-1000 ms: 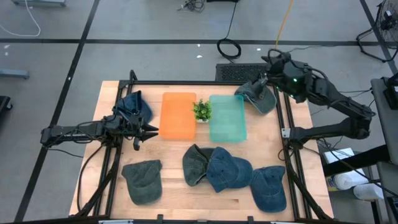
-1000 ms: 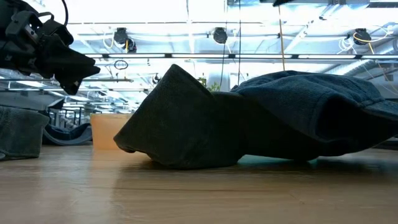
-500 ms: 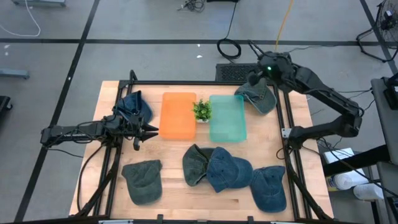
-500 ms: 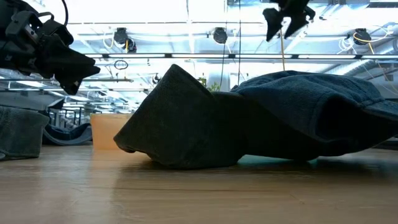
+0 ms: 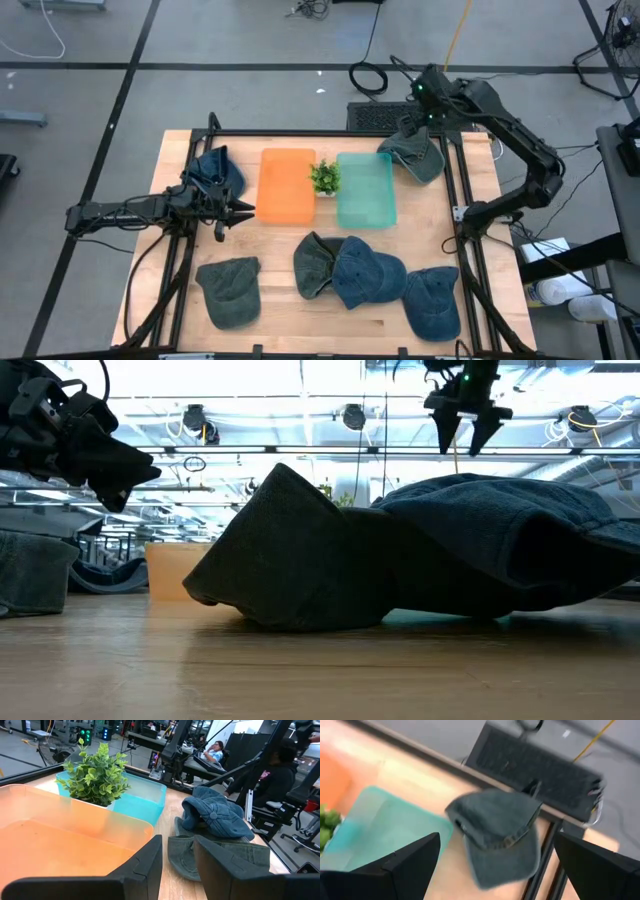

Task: Pick & Place hat
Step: Put the top gray cap into the green bin

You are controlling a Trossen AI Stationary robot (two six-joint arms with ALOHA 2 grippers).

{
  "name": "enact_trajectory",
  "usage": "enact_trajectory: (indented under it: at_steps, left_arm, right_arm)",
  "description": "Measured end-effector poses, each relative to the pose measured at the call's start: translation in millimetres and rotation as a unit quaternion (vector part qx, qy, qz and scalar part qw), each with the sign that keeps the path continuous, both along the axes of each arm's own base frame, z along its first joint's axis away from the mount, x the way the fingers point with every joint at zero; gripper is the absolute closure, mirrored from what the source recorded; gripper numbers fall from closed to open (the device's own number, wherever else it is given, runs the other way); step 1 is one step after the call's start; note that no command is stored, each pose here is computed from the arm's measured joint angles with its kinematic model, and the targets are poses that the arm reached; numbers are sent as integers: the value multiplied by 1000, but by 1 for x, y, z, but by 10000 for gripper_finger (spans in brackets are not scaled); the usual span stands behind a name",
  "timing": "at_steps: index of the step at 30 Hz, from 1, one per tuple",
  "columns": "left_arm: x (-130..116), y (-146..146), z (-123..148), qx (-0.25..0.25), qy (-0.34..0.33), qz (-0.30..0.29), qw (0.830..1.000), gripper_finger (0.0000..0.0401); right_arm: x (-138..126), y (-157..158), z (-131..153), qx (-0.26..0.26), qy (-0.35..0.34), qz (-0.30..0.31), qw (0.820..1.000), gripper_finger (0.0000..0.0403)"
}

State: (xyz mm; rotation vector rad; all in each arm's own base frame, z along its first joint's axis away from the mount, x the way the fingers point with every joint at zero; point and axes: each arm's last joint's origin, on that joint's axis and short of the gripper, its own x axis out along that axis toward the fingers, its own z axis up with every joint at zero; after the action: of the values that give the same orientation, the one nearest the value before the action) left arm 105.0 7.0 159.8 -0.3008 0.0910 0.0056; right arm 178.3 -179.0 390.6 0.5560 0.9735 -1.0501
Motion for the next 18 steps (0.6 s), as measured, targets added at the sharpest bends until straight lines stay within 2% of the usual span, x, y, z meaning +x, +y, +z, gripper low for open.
enact_trajectory:
  at_steps: [4,9,18]
  left_arm:
    - [0,0,0,0,0,0,1000,281]
    - [0,0,0,0,0,0,1000,281]
    - [0,0,0,0,0,0,1000,281]
  right_arm:
    - [-7,-16,-7,60,14,14,998,23]
    - [-17,-31,-16,109,43,20,993,23]
    - [-35,-58,-30,148,67,27,986,23]
